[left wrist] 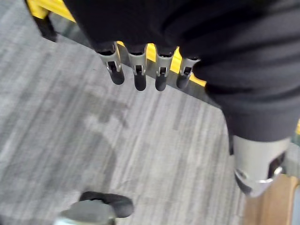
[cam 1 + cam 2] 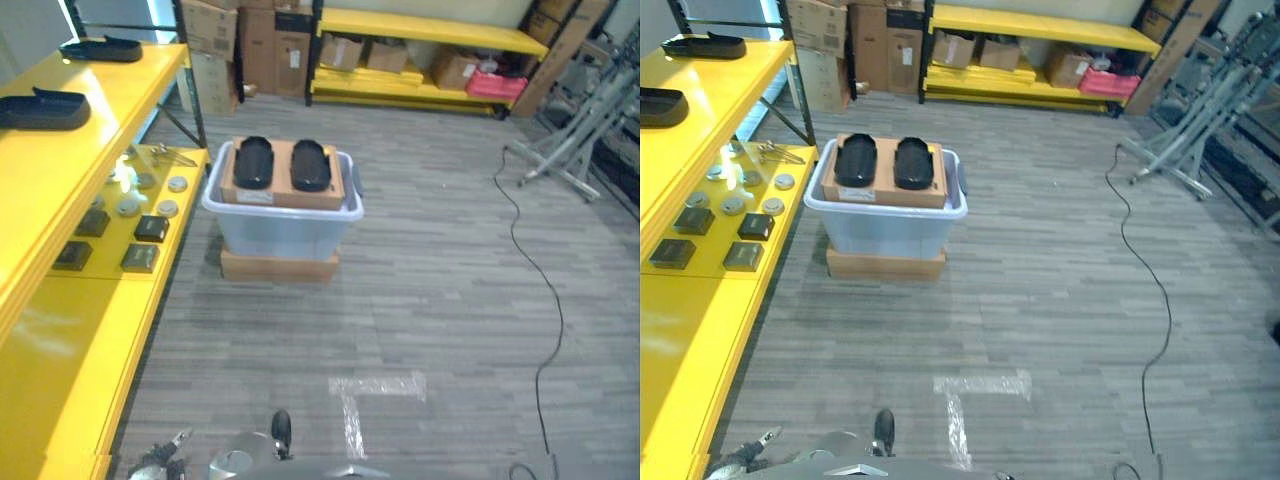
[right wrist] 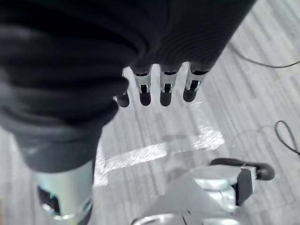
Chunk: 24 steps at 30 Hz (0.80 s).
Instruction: Move parts from the plastic box to the shelf.
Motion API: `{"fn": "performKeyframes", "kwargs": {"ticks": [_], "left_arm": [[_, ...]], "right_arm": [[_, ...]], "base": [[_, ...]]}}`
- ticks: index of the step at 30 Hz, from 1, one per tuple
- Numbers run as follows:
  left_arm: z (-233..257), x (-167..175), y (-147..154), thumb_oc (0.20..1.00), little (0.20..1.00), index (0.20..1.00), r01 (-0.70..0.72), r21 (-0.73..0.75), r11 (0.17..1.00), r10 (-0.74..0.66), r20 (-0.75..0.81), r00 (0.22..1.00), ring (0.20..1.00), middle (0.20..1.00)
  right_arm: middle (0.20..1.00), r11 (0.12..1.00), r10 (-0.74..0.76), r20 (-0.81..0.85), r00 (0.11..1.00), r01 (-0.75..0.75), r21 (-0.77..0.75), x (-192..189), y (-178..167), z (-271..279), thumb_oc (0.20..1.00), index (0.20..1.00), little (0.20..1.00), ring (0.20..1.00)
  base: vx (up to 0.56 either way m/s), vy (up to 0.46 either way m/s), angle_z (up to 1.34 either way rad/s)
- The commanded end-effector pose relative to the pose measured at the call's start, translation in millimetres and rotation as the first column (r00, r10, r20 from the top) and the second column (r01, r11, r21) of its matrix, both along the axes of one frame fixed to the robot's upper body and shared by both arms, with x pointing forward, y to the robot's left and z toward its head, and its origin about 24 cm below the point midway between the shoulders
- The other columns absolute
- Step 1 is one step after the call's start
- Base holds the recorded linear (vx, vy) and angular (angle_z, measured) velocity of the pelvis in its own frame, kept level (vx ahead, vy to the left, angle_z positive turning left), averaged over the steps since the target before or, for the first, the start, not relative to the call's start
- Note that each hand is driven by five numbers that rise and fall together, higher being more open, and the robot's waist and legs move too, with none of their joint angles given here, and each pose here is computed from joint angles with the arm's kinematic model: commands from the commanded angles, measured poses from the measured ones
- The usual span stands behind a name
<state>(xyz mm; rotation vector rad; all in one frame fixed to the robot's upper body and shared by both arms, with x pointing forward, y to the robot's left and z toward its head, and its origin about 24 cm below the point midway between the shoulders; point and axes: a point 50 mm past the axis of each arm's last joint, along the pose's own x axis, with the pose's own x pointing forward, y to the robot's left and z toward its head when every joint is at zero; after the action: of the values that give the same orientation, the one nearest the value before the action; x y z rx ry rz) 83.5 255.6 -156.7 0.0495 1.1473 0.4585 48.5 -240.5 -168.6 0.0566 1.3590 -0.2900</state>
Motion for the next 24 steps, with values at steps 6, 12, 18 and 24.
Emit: {"fn": "performKeyframes", "kwargs": {"ticks": [6,12,18,24], "left_arm": [[1.0,8.3,-4.7,1.0,1.0,1.0,0.028,0.001,1.0,-0.028,0.03,0.999,1.0,1.0],[0.3,0.6,-3.4,1.0,1.0,1.0,0.075,-0.001,0.997,-0.075,0.029,0.997,1.0,1.0],[-0.8,-6.0,-2.2,1.0,1.0,1.0,0.051,0.001,0.999,-0.051,0.013,0.999,1.0,1.0],[-3.0,-7.6,-13.8,1.0,1.0,1.0,0.05,-0.011,0.999,-0.05,0.043,0.998,1.0,1.0]], "right_arm": [[1.0,1.0,0.002,0.037,0.999,-0.002,-0.014,7.3,-14.5,4.8,1.0,1.0,1.0,1.0],[1.0,0.998,-0.062,0.052,0.997,0.063,-0.02,1.6,-20.8,6.0,1.0,1.0,1.0,1.0],[1.0,0.999,-0.043,0.04,0.998,0.044,-0.031,5.9,-18.0,5.5,1.0,1.0,1.0,1.0],[1.0,0.997,-0.016,0.036,0.999,0.019,-0.072,15.3,-29.1,10.2,1.0,1.0,1.0,1.0]], "base": [[0.29,-0.127,0.31],[0.4,-0.275,0.36],[0.36,-0.366,0.64],[0.23,-0.377,0.09]]}}
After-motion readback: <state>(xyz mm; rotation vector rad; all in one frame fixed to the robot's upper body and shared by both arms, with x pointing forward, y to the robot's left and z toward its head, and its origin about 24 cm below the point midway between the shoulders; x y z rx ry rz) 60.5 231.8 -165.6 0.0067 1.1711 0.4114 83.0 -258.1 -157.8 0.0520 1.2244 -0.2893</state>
